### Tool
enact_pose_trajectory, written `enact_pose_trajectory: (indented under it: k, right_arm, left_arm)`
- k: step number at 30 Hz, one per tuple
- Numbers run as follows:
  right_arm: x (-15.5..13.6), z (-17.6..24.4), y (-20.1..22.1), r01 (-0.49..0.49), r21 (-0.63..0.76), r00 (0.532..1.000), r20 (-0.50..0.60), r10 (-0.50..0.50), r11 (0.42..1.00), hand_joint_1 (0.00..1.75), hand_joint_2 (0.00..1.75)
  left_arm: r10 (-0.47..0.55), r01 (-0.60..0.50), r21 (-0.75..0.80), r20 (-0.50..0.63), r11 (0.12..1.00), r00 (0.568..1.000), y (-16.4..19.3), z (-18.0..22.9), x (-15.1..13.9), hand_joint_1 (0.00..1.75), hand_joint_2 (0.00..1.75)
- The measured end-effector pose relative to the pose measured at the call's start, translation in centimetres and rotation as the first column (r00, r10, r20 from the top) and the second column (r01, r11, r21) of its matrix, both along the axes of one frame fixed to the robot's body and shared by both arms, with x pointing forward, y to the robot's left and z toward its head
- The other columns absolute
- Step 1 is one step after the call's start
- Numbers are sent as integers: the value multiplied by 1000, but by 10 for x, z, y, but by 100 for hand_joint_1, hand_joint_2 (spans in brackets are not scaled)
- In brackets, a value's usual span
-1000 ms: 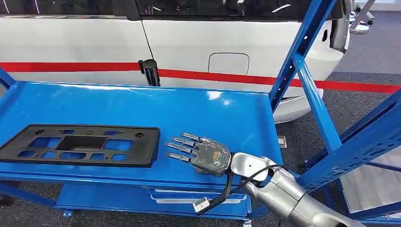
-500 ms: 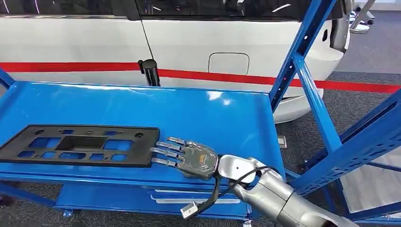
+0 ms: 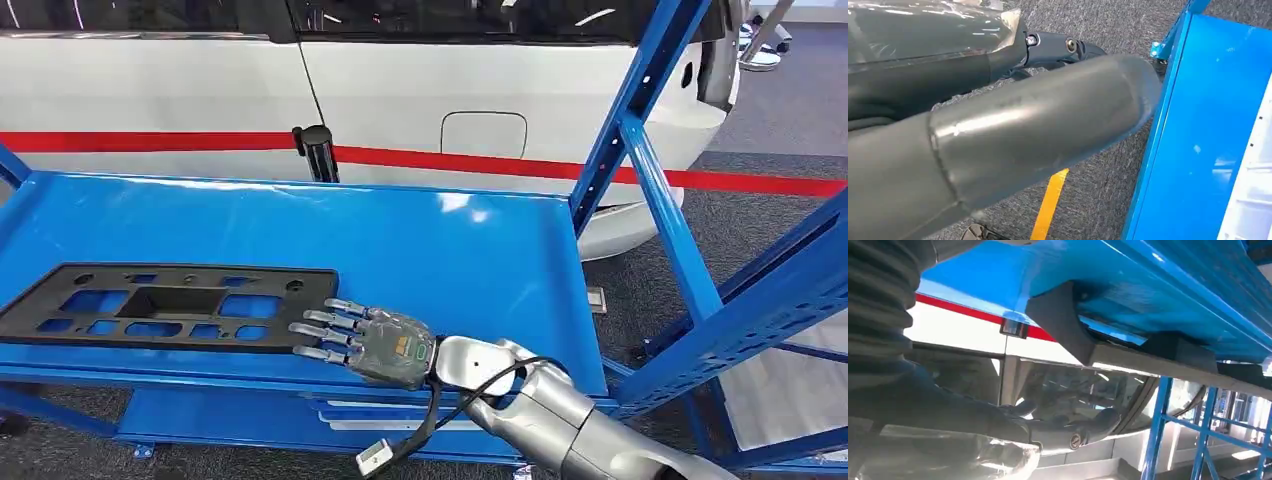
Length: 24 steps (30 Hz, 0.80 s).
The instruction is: Take the parts from the cabinet and place them on the table.
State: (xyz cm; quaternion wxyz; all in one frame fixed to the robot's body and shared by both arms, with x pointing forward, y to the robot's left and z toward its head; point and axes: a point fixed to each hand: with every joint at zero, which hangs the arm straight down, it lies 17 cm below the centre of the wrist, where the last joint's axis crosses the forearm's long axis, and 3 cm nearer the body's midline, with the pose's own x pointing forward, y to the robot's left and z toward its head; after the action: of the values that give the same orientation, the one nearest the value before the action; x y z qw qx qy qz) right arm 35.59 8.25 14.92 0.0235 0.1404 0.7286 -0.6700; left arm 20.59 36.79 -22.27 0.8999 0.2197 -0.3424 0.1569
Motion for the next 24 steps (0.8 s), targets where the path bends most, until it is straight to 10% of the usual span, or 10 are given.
enact_pose_trajectory:
  k: [24]
  right_arm:
    - [14,2,38,71,0,997,35,-71,997,0,175]
  left_arm:
    - [1,-1,1,4,1000,1000,-4,0,0,0,0]
